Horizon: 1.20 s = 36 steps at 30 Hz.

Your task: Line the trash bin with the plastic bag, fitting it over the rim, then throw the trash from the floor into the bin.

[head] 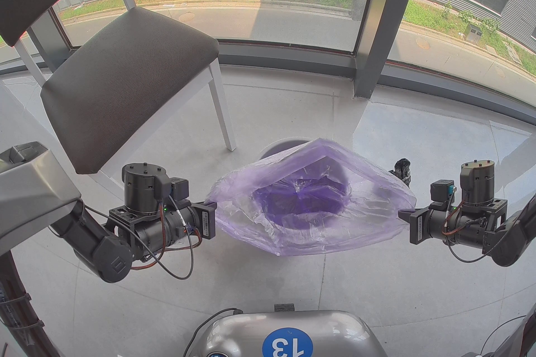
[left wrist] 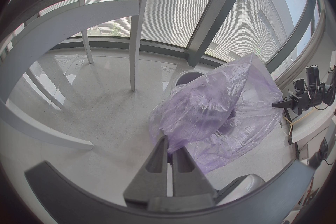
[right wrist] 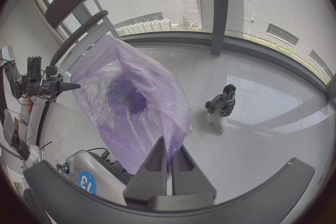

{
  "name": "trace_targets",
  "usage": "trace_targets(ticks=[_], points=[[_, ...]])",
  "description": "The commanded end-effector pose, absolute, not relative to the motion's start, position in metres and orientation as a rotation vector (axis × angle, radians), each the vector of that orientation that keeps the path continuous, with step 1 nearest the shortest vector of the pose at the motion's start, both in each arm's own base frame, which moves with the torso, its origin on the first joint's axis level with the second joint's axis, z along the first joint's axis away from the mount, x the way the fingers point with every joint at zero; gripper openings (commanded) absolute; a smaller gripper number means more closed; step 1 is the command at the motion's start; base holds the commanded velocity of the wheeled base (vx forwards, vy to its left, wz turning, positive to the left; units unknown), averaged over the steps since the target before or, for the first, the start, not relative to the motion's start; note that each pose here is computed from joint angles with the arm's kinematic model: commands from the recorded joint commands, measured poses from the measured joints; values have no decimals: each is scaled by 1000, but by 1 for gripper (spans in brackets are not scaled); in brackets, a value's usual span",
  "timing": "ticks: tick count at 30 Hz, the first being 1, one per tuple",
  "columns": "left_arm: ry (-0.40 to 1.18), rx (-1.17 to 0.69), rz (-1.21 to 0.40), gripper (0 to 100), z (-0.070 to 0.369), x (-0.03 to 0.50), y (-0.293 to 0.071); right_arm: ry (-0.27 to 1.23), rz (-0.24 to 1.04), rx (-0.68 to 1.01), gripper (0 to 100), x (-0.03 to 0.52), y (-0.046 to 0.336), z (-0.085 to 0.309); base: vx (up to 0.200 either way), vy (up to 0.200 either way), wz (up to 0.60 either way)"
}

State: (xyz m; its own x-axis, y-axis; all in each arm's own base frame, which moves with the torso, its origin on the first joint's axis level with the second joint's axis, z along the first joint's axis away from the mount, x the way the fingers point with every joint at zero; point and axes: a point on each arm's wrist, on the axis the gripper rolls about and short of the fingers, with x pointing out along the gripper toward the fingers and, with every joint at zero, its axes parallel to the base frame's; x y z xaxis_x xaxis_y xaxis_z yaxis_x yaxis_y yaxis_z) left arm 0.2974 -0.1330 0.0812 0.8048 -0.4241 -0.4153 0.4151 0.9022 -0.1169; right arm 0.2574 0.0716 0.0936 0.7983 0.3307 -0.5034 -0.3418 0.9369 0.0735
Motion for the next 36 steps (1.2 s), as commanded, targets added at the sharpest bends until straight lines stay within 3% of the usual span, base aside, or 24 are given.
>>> trace_targets(ticks=[1,15,27,36], points=[[438,-20,-461,0,84,285,-131,536,366,-23,0,245,70,95,0,0,0],[445,-13,-448,0,45,313,-139,576,363,-36,0,262,79,80,0,0,0],[349,-52,-389,0,46,377,-134,492,295,38,0,331,78,82,0,0,0],[319,-99,-372,0,52,386,-132,495,244,92,0,333,65,83,0,0,0]])
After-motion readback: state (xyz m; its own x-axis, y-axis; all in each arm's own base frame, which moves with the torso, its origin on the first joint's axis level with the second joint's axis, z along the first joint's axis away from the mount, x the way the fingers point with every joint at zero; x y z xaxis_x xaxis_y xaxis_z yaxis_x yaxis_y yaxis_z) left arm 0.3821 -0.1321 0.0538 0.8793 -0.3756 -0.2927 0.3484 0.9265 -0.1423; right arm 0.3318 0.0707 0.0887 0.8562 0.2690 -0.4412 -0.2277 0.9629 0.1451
